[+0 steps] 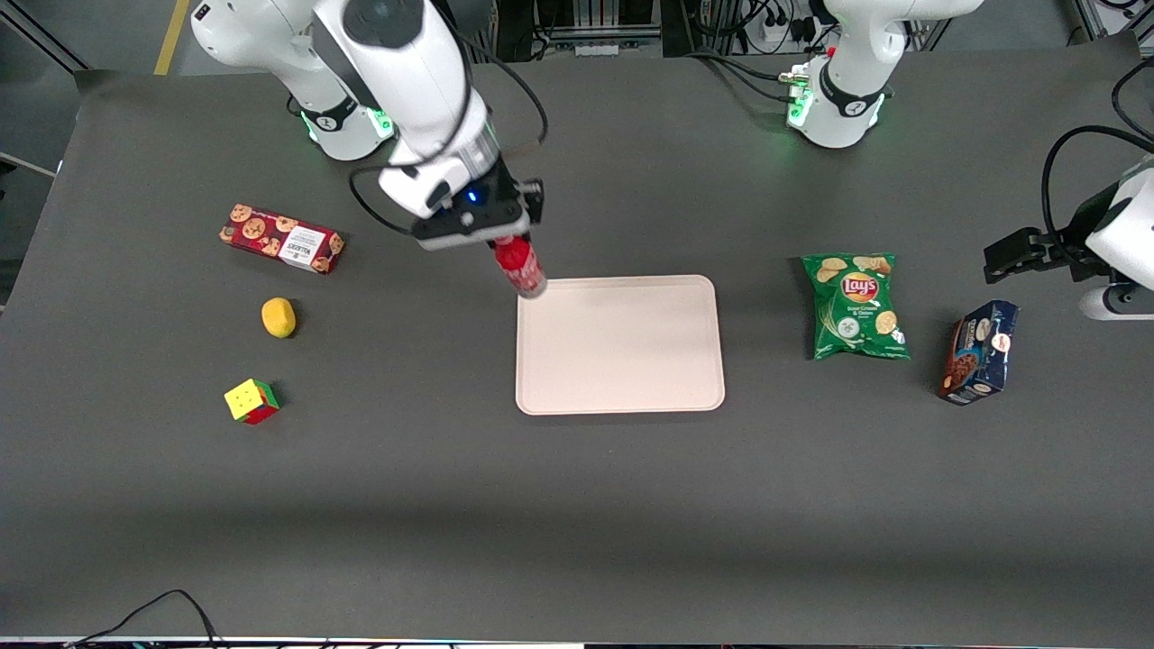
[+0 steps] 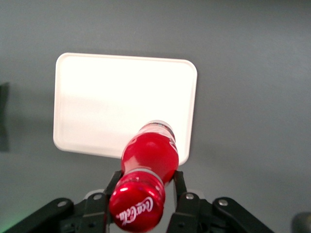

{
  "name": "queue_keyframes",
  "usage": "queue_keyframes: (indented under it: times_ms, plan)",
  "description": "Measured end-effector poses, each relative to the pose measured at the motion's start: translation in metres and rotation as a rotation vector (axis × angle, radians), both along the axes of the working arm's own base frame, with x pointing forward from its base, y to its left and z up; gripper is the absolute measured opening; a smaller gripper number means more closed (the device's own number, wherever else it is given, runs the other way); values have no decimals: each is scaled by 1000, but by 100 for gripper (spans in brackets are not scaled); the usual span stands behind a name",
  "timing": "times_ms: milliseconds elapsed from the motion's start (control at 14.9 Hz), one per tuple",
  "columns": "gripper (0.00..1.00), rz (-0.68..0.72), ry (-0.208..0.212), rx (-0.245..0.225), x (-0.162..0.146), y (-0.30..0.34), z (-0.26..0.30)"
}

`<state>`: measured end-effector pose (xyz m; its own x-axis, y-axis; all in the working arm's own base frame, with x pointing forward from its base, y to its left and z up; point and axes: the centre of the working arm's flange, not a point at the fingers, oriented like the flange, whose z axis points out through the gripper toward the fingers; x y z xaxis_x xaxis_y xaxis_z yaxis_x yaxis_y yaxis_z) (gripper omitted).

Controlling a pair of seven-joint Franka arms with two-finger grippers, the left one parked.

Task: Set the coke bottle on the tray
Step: 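Lift the bottle and carry it over the white tray, then lower the bottle upright onto the tray and open the right gripper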

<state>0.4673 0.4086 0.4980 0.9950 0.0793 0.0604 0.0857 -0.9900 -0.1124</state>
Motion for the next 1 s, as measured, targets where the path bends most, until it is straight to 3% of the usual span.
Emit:
queue_keyframes:
  times_ms: [469,1004]
  plan:
    - [46,-11,20,-55,37,31,-151]
    - [46,-11,57,-96,38,31,-196]
